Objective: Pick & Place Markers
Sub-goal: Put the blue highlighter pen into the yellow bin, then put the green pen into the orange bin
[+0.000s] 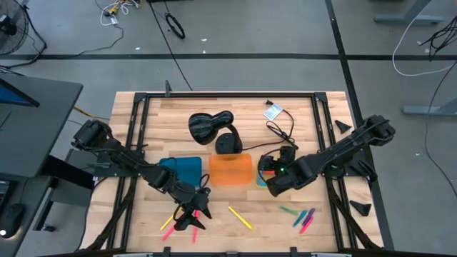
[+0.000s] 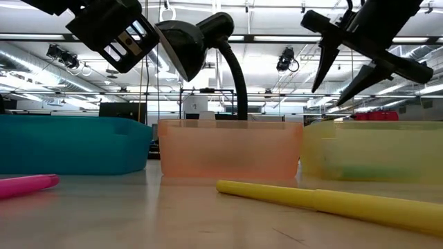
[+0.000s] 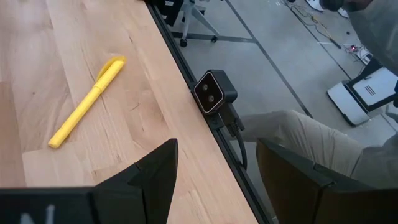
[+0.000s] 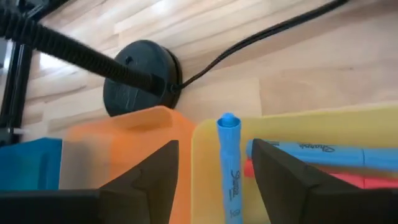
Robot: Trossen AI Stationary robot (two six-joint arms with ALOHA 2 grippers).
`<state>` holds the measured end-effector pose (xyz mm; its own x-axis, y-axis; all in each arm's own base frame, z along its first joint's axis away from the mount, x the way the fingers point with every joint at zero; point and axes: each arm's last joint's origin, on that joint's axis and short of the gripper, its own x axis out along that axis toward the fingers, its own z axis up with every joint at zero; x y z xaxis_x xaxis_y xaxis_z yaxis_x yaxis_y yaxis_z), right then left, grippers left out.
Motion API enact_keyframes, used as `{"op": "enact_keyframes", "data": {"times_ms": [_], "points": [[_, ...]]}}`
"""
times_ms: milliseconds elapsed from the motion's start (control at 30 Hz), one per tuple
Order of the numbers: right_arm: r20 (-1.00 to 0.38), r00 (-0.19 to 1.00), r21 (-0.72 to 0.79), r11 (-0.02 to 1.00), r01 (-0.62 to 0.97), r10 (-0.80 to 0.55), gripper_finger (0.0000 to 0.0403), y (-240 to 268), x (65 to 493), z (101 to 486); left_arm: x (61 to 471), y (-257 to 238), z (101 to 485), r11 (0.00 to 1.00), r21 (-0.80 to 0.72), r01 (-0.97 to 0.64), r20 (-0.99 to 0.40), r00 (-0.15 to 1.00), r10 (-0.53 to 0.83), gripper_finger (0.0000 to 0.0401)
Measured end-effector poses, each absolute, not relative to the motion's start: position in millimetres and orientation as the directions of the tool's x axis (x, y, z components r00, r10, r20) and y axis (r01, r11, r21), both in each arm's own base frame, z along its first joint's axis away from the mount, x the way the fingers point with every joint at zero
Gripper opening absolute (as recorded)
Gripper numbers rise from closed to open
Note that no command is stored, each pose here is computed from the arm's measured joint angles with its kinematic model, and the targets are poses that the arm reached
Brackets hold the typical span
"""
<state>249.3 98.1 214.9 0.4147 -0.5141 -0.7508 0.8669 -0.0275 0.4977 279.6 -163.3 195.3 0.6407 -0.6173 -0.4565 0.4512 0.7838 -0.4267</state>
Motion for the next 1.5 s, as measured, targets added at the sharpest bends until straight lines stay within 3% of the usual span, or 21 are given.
{"op": "enact_keyframes", "data": {"times_ms": [267,500,1233,1500], "points": [[-0.72,0.485,0.537,0.045,0.843,-0.497,0.0203,84,270,217,281,-163,196,0.802,-0.41,0.434,-0.453,0.666,-0.592,0.0222],[-0.774,0.438,0.473,0.042,0.88,-0.457,0.0204,67,288,202,281,-162,196,0.81,-0.399,0.431,-0.45,0.677,-0.582,0.0222],[-0.9,0.267,0.327,-0.128,0.936,-0.345,0.0204,97,260,189,281,-162,196,0.807,-0.389,0.445,-0.449,0.673,-0.588,0.0222],[-0.824,0.343,0.375,0.02,0.927,-0.451,0.0204,107,256,192,281,-163,196,0.802,-0.393,0.45,-0.448,0.668,-0.594,0.0222]]}}
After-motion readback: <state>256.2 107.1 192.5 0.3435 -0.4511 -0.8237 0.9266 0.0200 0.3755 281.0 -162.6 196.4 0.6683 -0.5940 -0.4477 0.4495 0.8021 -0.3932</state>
